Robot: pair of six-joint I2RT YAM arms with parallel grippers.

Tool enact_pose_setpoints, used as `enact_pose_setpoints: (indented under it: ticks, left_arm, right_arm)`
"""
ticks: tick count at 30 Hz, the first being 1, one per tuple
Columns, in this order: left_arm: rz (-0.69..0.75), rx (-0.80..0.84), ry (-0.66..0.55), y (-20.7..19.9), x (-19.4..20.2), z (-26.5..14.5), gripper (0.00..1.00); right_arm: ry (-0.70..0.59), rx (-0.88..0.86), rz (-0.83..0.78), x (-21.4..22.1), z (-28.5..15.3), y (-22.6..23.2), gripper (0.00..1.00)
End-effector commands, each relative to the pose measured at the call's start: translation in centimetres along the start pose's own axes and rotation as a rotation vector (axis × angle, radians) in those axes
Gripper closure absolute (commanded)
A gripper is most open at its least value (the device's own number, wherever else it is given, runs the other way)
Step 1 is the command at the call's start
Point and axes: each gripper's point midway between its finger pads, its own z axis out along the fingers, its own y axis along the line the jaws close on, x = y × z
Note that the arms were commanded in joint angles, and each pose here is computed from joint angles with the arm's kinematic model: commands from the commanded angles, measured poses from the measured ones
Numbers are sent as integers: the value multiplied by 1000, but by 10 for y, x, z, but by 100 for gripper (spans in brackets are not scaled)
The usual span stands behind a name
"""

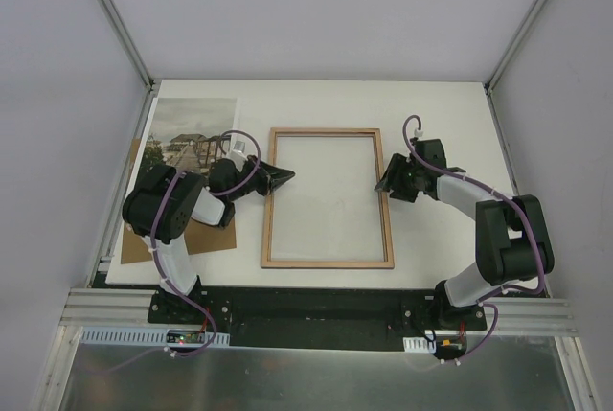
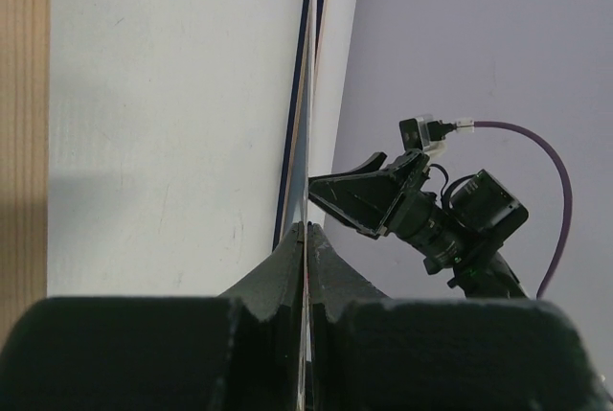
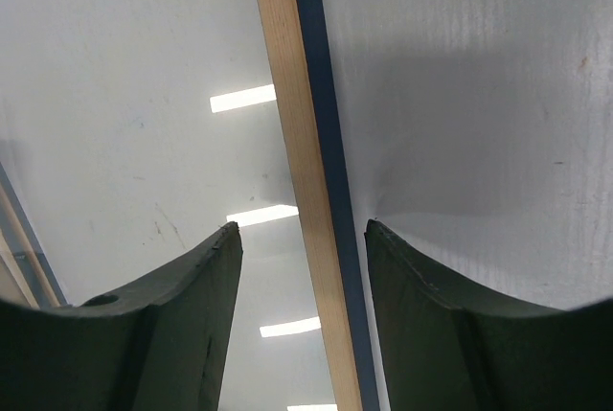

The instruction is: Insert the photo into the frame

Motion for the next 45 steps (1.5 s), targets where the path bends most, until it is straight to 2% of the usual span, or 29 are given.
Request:
enact_pose_setpoints:
  ticks: [1,13,15,19,22,29,45]
  left_arm:
    - [109,113,41,-28,4,4,100]
    - [118,23,77,-12,5,8,100]
    - [120,7,82,-9,5,8,100]
    - [123,-5,87,-8,5,8,100]
    - [125,-19,93,-6,5,8,100]
    - [129,-61,118,1,7,10,100]
    - [201,-84,152,-2,9,9,100]
  right_arm:
    - [-30,1,-29,-13,-2,7,43]
    - [-22,4,-37,-12,1,8,45]
    - [-20,3,-38,-11,1,8,50]
    - [-20,2,-43,-11,1,10,65]
    - [-7,-6,-59,-8,3,14,70]
    - [1,1,-81,-7,4,17,74]
    - [18,8,-87,-3,8,16,75]
